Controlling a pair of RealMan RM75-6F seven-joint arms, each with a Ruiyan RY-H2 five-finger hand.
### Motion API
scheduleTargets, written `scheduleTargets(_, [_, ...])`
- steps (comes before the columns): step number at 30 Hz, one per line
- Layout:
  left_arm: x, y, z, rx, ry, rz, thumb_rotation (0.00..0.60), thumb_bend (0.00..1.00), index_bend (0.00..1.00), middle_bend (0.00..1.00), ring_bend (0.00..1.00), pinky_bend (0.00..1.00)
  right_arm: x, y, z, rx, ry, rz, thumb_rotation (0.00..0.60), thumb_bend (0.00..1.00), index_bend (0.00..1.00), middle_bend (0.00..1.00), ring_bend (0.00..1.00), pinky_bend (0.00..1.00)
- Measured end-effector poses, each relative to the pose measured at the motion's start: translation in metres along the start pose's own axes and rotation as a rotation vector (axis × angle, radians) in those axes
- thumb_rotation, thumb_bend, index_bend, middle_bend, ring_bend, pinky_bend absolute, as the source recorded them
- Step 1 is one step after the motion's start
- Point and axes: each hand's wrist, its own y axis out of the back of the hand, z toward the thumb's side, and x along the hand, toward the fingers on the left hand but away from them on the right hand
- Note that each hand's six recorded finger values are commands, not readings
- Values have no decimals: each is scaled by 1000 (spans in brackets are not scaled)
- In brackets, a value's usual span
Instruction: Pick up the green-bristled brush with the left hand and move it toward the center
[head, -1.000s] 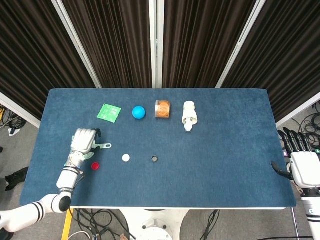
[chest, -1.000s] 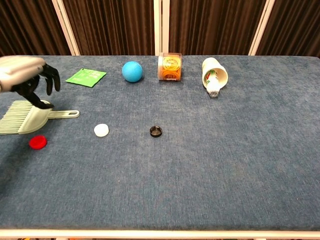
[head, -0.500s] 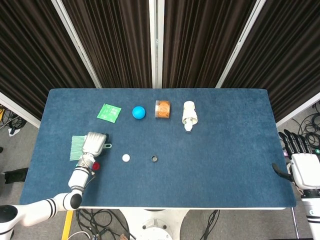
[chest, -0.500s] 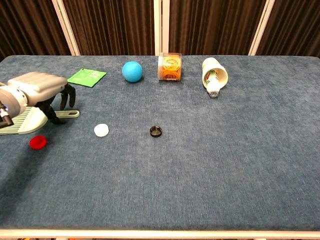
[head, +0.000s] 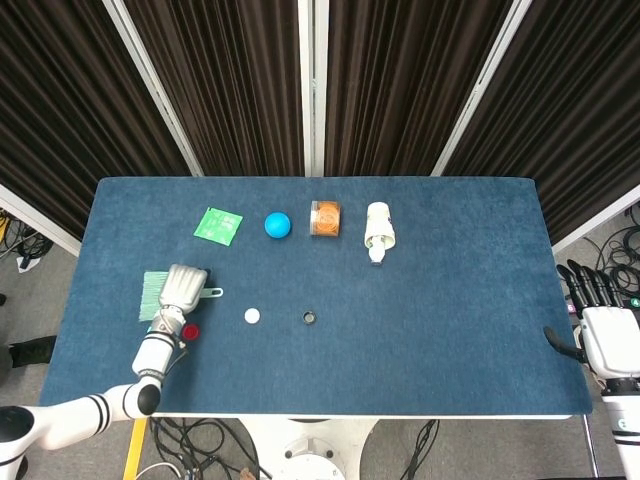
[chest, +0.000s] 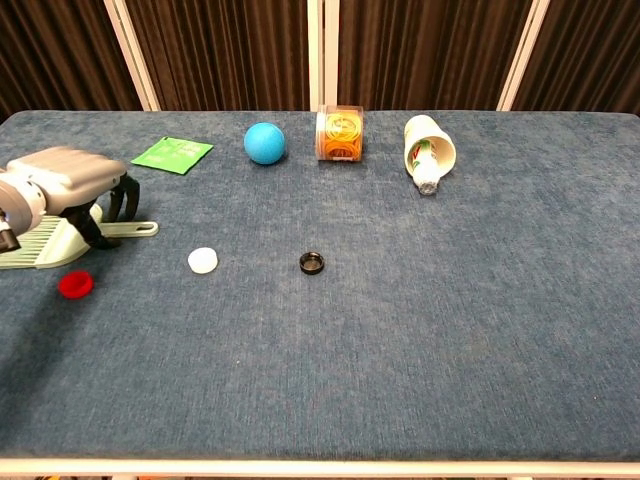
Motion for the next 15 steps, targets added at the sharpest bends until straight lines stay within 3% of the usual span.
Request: scheduleTargets(15, [1,-1,1,-23,-53,-12,600,393,514,534,710,865,2,0,-4,-9,-10,-2,600,153,0,24,0,0])
